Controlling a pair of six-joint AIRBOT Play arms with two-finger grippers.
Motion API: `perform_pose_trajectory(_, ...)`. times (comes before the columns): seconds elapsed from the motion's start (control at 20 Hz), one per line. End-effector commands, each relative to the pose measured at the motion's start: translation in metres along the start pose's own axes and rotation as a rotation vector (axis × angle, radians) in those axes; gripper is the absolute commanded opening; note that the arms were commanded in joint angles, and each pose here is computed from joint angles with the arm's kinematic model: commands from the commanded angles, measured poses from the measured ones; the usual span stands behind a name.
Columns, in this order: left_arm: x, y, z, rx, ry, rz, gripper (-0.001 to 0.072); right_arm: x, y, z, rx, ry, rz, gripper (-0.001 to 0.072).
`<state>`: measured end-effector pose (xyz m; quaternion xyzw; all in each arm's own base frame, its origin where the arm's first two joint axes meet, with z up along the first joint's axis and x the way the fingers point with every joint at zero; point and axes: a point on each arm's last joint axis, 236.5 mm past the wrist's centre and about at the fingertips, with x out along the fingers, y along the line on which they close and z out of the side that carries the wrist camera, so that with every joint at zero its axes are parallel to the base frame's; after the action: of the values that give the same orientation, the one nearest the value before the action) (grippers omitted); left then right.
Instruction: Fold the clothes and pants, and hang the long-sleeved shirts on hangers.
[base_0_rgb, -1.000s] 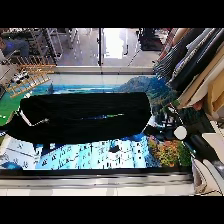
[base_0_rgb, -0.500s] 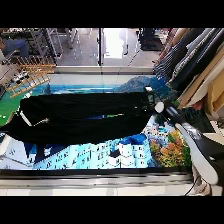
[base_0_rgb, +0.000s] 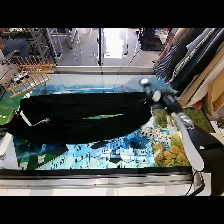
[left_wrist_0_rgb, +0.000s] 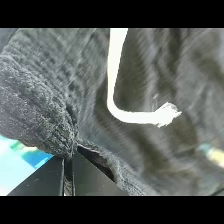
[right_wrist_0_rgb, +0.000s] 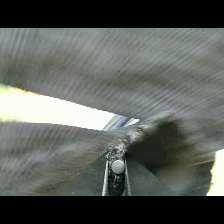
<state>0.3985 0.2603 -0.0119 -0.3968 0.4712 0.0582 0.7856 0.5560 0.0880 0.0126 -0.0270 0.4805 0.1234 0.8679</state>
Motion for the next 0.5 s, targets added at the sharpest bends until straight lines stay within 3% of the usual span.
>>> perform_pose_trajectory(0.0,-0.030,-0.032,0.037,-0.030,-0.101,-0.060,0.0026,-0.098,-0.057,0.094,0.137,-0.261,-0.050,0.0043)
perform_pose_trajectory(0.1,-0.060,-0.047,0.048,0.124,-0.121,-0.058,0.0026,-0.150,-0.075,0.088,0.118,-0.244,-0.015,0.0042)
perform_pose_trajectory(0.25,-0.066,-0.020,0.012,0.363,0.030,0.004,0.0026,-0.138,-0.048,-0.015,0.055,-0.008,0.190,0.0042)
perform_pose_trajectory(0.45,-0.047,0.062,-0.035,0.284,0.162,0.134,0.0024,-0.085,-0.046,-0.169,0.180,0.177,0.165,0.0042)
